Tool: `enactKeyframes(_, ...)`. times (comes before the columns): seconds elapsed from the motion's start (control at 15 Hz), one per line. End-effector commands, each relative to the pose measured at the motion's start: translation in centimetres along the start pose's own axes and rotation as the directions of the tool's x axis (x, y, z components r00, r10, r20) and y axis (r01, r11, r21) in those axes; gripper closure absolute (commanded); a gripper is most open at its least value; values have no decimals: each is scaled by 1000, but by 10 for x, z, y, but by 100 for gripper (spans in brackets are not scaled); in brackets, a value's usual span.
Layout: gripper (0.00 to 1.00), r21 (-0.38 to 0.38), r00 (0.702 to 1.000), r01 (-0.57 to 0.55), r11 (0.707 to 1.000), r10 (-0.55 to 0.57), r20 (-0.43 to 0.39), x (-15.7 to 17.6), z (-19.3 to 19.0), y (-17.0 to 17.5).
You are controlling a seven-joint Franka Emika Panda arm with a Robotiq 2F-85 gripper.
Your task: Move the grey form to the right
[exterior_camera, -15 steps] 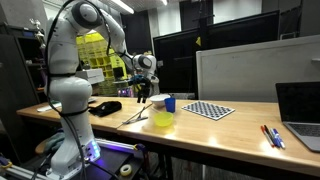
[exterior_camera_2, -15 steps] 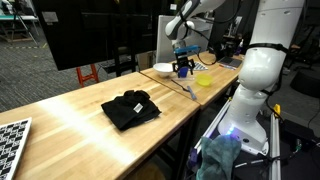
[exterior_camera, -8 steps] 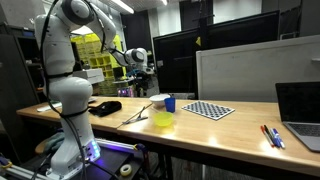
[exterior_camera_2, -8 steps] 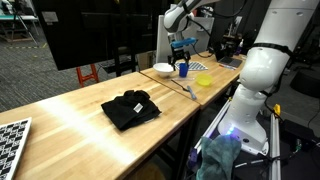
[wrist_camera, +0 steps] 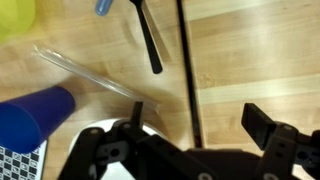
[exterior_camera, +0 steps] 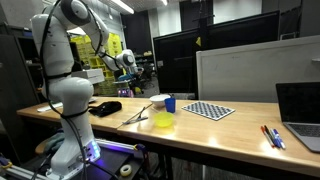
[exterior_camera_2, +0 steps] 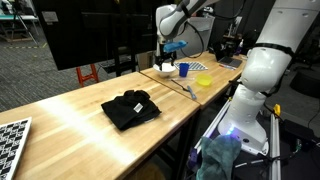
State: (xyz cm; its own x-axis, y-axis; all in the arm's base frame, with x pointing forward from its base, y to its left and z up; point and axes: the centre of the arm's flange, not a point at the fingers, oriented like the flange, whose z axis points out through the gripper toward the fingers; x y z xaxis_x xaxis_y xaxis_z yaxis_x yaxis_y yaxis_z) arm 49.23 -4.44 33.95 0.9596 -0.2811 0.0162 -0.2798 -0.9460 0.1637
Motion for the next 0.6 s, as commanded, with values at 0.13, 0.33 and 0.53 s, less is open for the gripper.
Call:
enactKeyframes(0.13,0,74,967,176,982,-158,-198,-20,-16,-55)
enactKeyframes(0.33,0,124,950,224,967,-189,-249,-28,-24,-71)
enactKeyframes(0.53,0,132,955,212,968,-176,-238,-18,-19,-80)
